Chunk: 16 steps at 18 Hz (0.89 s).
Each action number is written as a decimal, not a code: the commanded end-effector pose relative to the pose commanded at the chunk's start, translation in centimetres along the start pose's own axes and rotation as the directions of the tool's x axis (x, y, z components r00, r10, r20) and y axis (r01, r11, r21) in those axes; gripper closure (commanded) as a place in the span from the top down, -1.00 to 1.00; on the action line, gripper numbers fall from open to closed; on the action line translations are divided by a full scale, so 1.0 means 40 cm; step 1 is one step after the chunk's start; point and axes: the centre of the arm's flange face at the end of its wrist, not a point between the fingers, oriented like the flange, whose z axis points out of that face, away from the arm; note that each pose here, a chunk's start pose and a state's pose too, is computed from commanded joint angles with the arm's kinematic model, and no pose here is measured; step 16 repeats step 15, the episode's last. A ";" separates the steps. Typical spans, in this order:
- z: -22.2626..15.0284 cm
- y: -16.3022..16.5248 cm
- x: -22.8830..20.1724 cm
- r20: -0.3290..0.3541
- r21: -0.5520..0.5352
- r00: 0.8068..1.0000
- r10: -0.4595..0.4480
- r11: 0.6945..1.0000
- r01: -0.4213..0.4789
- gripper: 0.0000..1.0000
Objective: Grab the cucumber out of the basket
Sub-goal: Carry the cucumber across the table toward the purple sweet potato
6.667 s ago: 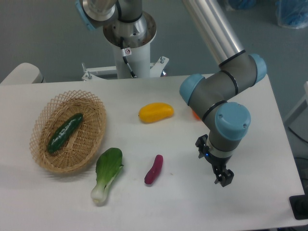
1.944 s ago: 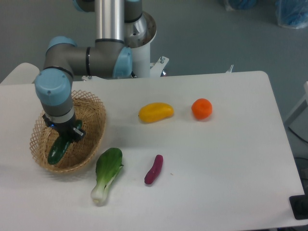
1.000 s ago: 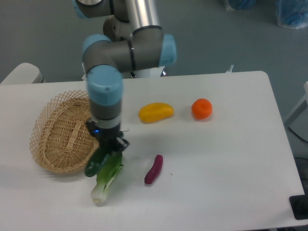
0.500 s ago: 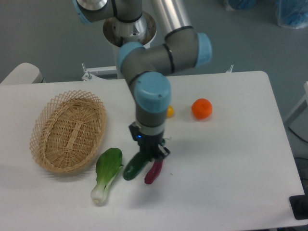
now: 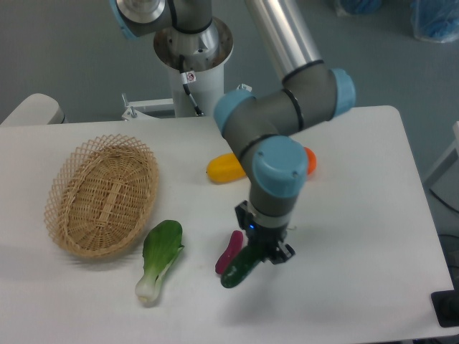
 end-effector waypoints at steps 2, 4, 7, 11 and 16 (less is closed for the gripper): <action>0.005 0.037 -0.016 -0.002 0.000 0.999 0.032 0.999 -0.032 -0.67; 0.006 0.063 -0.034 0.003 -0.002 0.998 0.068 0.998 -0.068 -0.67; 0.013 0.078 -0.059 0.008 -0.003 0.993 0.118 0.993 -0.118 -0.66; 0.018 0.095 -0.066 0.005 -0.037 0.989 0.147 0.988 -0.147 -0.66; 0.023 0.102 -0.064 -0.002 -0.062 0.985 0.170 0.984 -0.170 -0.66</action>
